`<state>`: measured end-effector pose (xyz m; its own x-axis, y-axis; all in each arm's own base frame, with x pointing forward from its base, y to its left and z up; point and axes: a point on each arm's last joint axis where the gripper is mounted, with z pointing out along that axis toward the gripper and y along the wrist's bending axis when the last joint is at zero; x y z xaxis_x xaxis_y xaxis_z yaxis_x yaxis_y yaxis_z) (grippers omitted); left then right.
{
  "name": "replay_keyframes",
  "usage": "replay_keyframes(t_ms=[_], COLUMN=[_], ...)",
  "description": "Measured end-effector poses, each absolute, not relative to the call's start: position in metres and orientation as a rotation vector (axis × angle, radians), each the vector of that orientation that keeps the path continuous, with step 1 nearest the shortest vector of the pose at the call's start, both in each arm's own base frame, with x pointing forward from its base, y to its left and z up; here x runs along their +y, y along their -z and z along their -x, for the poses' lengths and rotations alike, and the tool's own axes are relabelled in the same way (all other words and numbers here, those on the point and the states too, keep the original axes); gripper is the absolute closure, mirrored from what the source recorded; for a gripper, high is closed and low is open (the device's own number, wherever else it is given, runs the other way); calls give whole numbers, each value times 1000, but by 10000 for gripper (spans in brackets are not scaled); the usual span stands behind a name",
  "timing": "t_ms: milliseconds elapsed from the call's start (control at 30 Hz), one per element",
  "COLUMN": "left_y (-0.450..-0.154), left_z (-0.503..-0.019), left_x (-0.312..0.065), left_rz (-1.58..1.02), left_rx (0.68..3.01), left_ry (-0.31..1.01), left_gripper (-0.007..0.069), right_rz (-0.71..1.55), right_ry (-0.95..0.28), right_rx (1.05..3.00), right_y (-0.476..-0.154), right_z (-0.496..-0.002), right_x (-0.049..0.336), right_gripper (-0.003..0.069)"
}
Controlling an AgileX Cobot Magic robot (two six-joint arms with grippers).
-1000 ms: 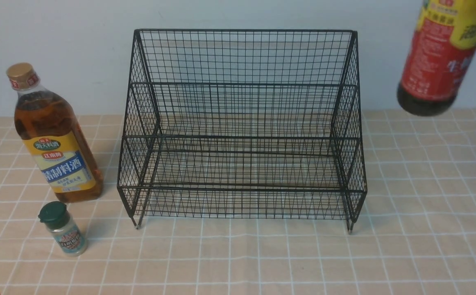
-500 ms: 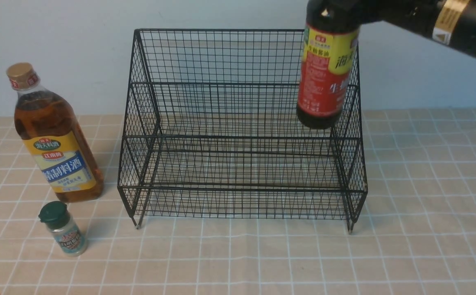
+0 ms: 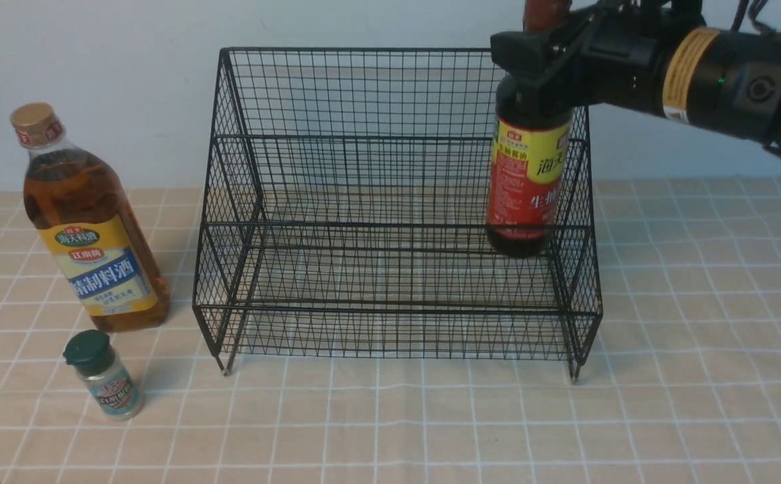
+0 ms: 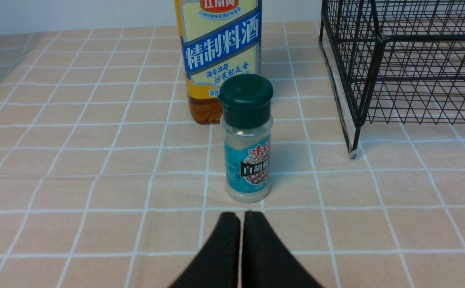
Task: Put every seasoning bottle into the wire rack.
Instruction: Use the right arm to put the condiment bottle back on the shelf, then use the left arm to grab the condiment bottle closest to it
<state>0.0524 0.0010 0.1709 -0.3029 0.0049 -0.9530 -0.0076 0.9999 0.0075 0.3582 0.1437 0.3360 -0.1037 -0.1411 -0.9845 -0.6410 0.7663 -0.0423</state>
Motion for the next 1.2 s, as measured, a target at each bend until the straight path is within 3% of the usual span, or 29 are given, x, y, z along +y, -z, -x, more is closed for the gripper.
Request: replay_keyframes(t_ms=[367, 633, 733, 1000, 1200], left_y=[-171, -171, -171, -171, -171], left_z=[-52, -52, -52, -52, -52], left_x=[1, 1, 1, 1, 1], left_rz=[2, 2, 2, 2, 2], left_rx=[1879, 1879, 1879, 1879, 1879], left_ry=[-12, -12, -12, -12, -12], left_gripper=[632, 632, 632, 632, 632], right_rz=[748, 681, 674, 683, 666], right_ry=[-475, -503, -523, -548, -541], right_rx=[1846, 1880, 1884, 1840, 1702], right_y=[-304, -302, -302, -320, -373], right_z=[-362, -364, -363, -355, -323], right_x=[147, 147, 147, 147, 138], right_gripper=[393, 391, 351, 255, 251])
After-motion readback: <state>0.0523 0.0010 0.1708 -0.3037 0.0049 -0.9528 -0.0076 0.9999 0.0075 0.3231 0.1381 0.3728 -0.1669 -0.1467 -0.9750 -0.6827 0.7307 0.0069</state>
